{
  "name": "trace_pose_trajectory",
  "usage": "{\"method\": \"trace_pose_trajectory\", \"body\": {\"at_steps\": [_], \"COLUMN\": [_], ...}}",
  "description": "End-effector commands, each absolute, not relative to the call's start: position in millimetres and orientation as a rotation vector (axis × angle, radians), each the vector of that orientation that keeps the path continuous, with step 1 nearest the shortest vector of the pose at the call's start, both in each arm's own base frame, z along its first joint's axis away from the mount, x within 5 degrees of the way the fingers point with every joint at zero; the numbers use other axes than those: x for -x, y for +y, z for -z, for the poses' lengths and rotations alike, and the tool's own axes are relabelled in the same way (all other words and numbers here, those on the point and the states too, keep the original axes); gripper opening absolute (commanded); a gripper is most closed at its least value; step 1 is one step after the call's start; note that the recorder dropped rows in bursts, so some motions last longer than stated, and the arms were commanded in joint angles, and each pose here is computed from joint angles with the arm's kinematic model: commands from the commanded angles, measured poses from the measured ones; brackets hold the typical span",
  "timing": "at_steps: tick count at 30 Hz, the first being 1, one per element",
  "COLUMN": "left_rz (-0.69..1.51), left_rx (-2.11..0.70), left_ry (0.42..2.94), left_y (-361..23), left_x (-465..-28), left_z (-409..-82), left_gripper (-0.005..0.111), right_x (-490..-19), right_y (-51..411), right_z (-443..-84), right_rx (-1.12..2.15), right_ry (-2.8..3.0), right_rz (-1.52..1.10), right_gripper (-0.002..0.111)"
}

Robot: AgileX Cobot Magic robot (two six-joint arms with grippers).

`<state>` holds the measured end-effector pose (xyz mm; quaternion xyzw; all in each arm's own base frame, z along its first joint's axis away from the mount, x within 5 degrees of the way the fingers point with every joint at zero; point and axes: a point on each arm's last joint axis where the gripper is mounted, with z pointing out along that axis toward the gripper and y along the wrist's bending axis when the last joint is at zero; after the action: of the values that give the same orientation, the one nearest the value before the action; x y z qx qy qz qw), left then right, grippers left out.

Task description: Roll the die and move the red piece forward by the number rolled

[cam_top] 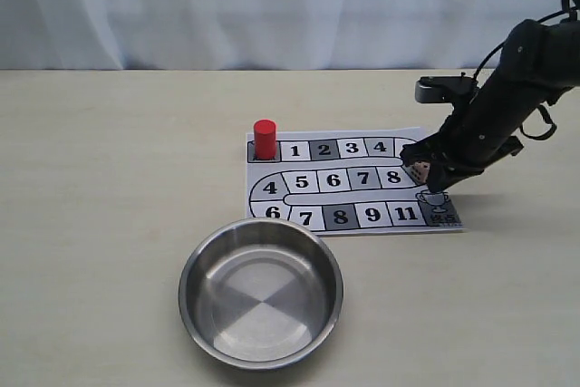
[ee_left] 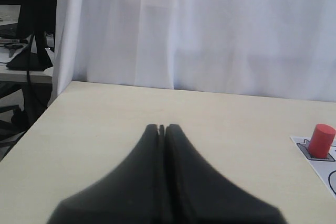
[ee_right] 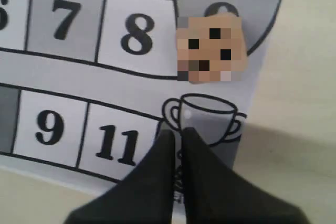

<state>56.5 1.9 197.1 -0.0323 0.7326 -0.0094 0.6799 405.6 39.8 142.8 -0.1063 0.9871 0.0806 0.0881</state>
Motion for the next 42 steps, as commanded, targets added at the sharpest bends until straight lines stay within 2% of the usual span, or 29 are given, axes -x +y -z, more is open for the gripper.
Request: {"method": "trace_pose_trajectory", "body": {"at_steps": [1, 8, 22, 24, 32, 37, 42], "left_rz": [0.02, 0.02, 0.02, 0.02, 0.02, 0.02, 0.02], "left_rx": [0.07, 0.07, 0.07, 0.07, 0.07, 0.07, 0.07], "left_ry": [1.625, 1.625, 1.626, 1.626, 1.624, 1.624, 1.624], "left_y": [1.9, 1.9, 1.9, 1.9, 1.9, 1.9, 1.9], "left_x": [-56.3, -56.3, -56.3, -56.3, -56.3, -56.3, -56.3], "left_z": [-200.2, -200.2, -200.1, -200.1, -200.3, -200.3, -200.3], "left_gripper": [0.0, 0.0, 0.0, 0.0, 0.0, 0.0, 0.0], "right_x": [-409.5, -417.2, -416.0, -415.5, -409.8, -405.3, -405.7], "right_y": [31.4, 30.6, 30.9, 30.9, 36.5, 71.3, 126.6], "right_z": [-131.4, -107.6, -107.5, -110.9, -160.8, -187.8, -199.3], "right_rx": [0.301, 0.276, 0.284, 0.279, 0.317, 0.449, 0.546], "right_ry": [2.957, 2.934, 2.946, 2.945, 2.86, 2.74, 2.61], "right_rz": [-0.114, -0.108, -0.114, -0.116, -0.121, -0.135, -0.202], "right_gripper": [0.004, 0.004, 0.004, 0.004, 0.004, 0.005, 0.025]}}
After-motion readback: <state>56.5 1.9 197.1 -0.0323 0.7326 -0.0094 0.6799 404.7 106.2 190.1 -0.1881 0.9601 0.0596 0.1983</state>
